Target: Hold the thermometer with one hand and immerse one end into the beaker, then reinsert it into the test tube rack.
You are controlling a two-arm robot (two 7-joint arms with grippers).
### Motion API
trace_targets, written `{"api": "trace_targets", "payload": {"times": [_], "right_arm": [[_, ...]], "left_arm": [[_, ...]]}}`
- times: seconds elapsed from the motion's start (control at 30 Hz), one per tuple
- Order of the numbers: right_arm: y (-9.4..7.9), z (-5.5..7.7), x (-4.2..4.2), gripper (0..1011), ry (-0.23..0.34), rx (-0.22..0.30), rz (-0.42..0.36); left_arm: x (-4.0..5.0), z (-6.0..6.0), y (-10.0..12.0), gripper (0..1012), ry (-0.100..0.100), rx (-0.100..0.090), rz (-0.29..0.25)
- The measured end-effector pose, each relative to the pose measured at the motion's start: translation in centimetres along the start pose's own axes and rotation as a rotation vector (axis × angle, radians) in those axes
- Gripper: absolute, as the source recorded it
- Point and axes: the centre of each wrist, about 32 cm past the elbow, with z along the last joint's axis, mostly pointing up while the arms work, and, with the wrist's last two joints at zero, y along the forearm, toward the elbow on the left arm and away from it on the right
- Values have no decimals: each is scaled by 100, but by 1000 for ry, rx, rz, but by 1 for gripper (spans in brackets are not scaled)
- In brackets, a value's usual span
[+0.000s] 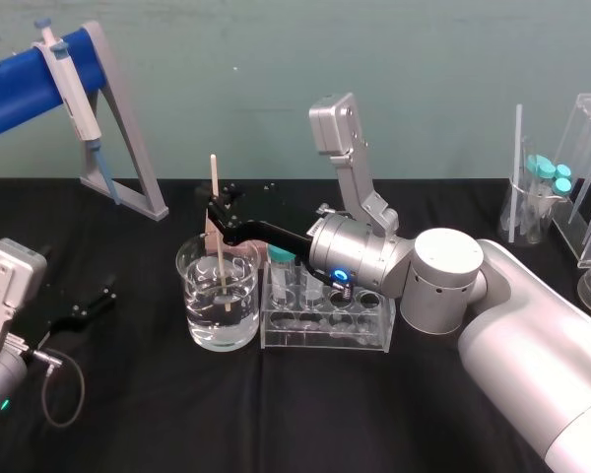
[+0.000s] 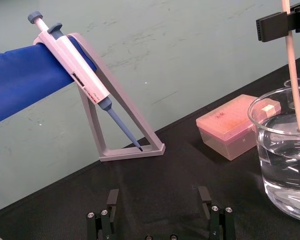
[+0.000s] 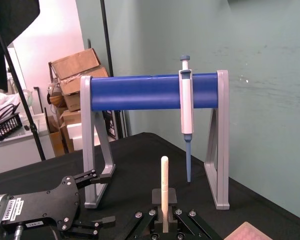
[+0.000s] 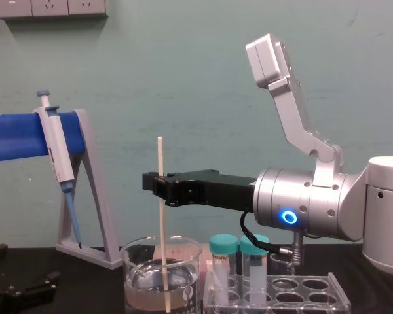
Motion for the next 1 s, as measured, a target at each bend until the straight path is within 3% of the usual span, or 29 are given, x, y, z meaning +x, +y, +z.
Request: {"api": "trace_targets", "payload": {"times": [1.0], "right_arm": [[0,0,0,53,0,0,0]], "left_arm": [[0,0,0,1004,0,0,0]]}}
